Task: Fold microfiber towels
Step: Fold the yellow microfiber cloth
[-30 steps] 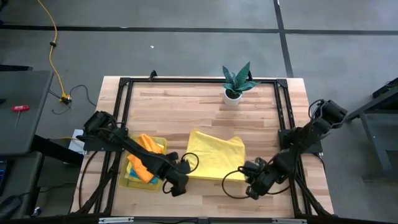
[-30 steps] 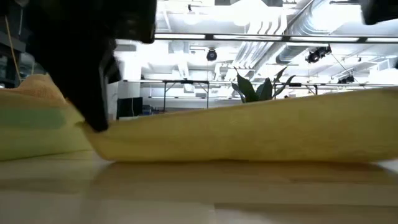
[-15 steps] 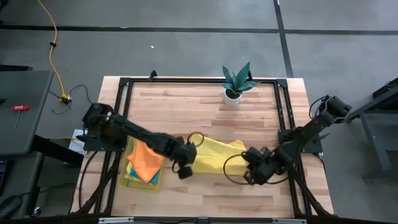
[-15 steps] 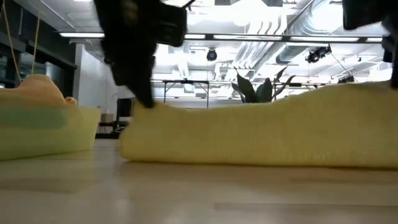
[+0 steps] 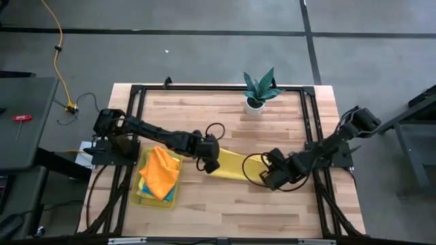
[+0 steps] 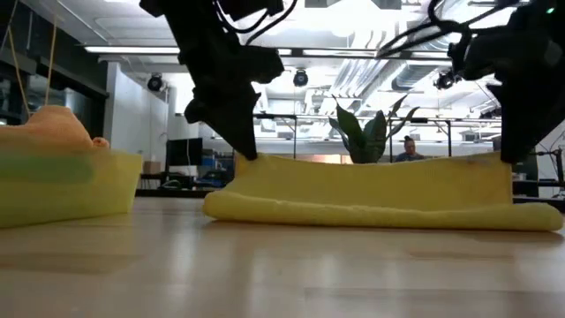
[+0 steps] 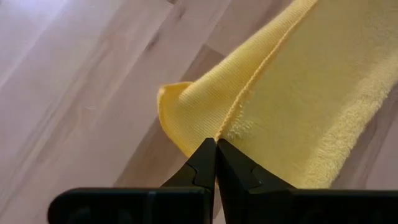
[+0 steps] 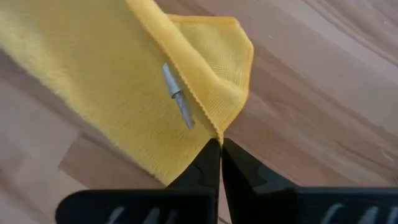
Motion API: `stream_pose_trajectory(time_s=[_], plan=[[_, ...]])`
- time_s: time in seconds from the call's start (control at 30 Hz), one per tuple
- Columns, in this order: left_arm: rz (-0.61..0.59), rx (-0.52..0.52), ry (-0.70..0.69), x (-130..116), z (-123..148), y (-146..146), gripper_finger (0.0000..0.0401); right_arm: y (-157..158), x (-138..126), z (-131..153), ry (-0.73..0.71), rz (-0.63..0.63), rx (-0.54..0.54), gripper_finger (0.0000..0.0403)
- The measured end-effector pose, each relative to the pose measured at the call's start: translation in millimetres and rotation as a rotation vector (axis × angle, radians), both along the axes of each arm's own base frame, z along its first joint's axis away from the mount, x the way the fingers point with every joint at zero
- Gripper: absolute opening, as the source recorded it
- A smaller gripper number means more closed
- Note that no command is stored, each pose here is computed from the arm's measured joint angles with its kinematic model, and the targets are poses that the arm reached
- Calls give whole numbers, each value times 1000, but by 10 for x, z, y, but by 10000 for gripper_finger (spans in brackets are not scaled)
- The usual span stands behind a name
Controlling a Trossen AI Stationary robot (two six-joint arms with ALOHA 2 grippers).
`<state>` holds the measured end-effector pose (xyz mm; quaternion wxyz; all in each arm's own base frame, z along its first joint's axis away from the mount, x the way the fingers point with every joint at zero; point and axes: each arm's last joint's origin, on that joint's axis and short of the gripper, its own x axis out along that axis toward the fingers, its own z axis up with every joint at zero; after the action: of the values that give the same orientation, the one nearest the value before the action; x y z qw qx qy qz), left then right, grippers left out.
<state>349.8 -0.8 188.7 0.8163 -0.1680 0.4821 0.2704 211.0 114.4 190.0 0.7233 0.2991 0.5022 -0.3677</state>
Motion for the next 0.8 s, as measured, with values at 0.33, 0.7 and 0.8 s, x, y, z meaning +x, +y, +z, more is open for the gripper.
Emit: stream_pose_trajectory(time_s=[0.33,0.7,0.8], plan=[[41,68,-2,-1,3,41,2,-60,71,-108,36,-38,-46,0],[61,125,4,-7,7,77,40,-76,60,-110,54,-41,-49,37],[62,132,12,-9,5,125,68,-85,45,-109,69,-41,-61,87]])
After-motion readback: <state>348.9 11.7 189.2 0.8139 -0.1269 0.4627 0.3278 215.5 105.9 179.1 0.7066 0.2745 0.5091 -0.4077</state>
